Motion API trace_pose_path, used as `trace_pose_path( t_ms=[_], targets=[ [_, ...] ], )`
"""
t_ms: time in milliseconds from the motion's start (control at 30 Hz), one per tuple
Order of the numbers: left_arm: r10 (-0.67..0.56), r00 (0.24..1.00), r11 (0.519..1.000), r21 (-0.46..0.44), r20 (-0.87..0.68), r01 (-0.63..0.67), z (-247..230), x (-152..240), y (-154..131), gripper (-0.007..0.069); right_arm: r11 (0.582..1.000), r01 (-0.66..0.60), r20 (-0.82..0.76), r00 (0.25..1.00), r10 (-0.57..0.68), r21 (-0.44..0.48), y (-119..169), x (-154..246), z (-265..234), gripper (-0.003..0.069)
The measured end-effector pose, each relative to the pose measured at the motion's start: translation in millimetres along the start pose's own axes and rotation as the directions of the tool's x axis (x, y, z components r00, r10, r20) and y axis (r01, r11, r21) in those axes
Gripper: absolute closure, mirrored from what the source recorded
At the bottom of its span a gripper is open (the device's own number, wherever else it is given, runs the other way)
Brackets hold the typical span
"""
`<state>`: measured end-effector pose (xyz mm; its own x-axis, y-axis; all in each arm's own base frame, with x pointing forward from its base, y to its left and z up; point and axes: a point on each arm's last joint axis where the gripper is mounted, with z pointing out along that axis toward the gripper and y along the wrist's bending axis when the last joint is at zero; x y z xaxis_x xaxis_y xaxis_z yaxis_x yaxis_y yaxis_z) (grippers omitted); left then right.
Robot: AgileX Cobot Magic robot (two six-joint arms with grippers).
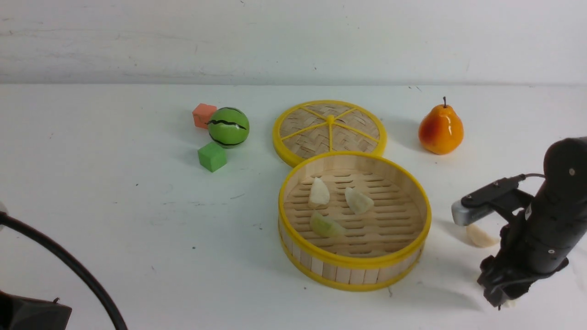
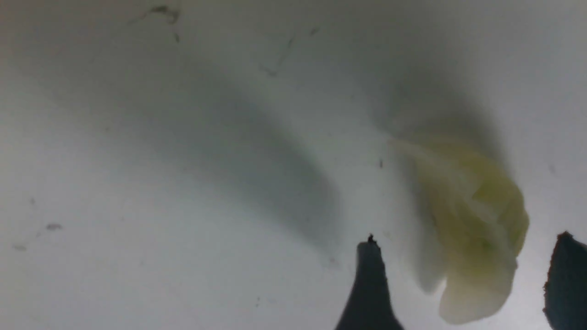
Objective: Put the dumplings into the steamer on the white table.
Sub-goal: 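Reach for and grasp a dumpling lying on the table beside the steamer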
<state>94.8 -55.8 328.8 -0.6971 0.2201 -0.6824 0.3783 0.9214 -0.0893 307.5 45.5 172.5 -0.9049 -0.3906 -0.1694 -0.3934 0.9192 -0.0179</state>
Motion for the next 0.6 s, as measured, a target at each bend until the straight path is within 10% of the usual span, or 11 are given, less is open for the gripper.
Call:
trace_pose_path(
  t_ms=[300,500,600],
  targets=[
    [0.000,1.000,1.000,0.002,0.007,0.000,0,-1,0,0.0620,0.999,-0.017,0.084,0.996,0.015,0.027,-3,-8,10,0.0210],
    [0.000,1.000,1.000,0.003,0.013,0.000,0,-1,0,0.0615,1.000,-0.001,0.022,1.000,0.000,0.023,-3,-6,14,0.0452],
    [0.000,1.000,1.000,0.003,0.014,0.000,0,-1,0,0.0613,1.000,0.010,-0.030,1.000,-0.009,0.020,-4,-6,7,0.0447]
  ],
)
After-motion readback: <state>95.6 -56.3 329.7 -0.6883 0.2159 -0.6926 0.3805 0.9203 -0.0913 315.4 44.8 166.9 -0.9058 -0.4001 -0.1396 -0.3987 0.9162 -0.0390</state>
